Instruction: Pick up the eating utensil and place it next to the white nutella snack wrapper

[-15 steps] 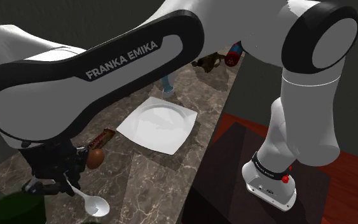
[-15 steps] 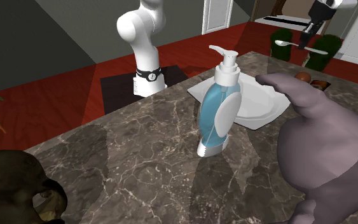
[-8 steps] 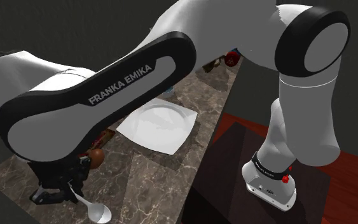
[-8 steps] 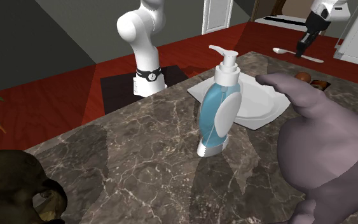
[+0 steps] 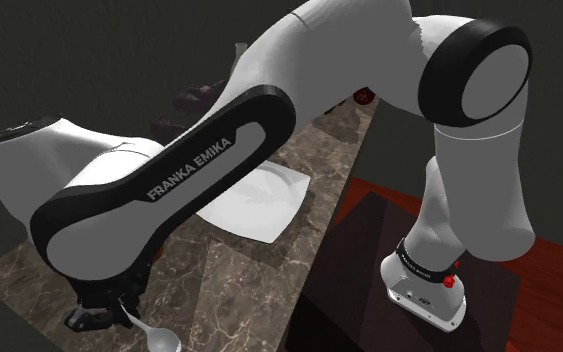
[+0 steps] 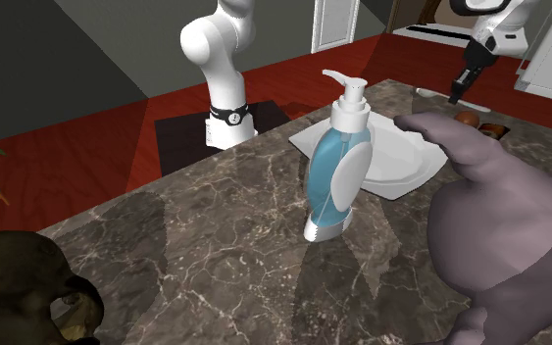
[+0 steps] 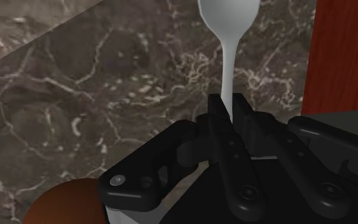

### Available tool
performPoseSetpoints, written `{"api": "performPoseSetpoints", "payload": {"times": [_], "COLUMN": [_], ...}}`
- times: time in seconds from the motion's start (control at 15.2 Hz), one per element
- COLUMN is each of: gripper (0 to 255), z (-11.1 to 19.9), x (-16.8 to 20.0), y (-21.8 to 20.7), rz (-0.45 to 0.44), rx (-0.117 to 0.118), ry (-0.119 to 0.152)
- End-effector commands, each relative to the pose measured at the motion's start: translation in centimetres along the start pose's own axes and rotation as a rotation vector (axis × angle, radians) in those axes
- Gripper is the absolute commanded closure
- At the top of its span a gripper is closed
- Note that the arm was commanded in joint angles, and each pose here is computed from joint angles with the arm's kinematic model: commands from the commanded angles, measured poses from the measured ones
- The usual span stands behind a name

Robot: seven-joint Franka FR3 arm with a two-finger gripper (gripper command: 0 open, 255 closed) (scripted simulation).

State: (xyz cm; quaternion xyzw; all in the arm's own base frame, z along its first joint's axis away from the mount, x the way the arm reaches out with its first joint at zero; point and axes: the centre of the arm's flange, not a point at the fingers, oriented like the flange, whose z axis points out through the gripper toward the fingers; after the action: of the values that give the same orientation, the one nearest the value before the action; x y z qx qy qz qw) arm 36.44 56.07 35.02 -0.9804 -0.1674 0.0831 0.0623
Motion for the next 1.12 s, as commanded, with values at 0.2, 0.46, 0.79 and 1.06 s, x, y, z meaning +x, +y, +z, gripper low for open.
{"api": "performPoseSetpoints", "payload": {"times": [0.2, 0.46, 0.79, 1.06], "gripper": [255, 0, 0, 0], "z": [0.4, 0.4, 0.4, -4.6], "x": [0.0, 0.0, 0.0, 0.0], "y": [0.1, 0.1, 0.1, 0.1], "rz": [0.0, 0.0, 0.0, 0.0], "rx": [0.0, 0.0, 0.0, 0.0], "ry": [0.0, 0.0, 0.0, 0.0]}}
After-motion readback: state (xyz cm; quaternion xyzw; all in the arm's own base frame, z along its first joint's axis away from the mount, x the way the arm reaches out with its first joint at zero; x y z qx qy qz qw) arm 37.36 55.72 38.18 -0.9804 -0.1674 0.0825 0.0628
